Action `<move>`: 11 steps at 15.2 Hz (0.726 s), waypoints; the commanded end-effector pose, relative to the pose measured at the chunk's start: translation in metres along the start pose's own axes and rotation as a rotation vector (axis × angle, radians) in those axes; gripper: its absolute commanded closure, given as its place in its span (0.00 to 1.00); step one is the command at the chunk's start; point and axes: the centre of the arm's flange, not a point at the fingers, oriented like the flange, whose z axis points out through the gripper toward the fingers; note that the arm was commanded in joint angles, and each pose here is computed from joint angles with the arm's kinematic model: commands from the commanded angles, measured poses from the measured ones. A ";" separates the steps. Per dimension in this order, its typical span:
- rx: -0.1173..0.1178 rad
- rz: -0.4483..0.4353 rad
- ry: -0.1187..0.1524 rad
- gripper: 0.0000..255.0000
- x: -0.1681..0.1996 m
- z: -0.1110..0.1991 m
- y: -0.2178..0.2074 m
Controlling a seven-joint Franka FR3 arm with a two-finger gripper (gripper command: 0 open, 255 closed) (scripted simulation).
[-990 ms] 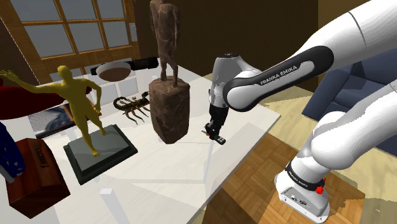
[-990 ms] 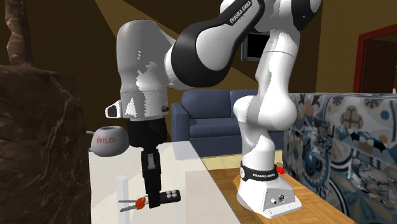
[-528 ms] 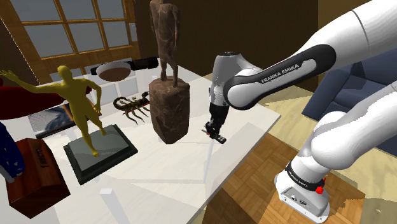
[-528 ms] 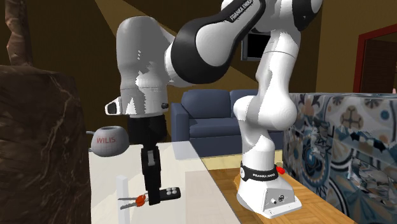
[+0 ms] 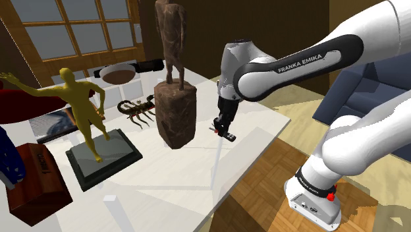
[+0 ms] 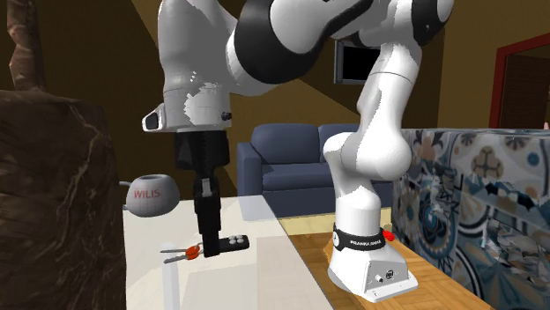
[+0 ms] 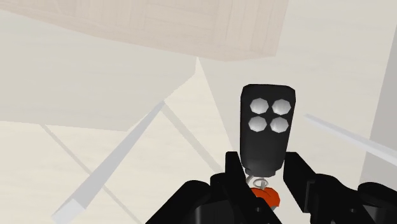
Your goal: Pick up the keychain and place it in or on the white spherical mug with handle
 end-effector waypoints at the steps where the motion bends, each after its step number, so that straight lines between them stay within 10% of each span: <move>1: 0.000 0.000 -0.001 1.00 -0.002 -0.011 0.000; 11: 0.000 0.000 -0.001 1.00 -0.005 -0.064 -0.003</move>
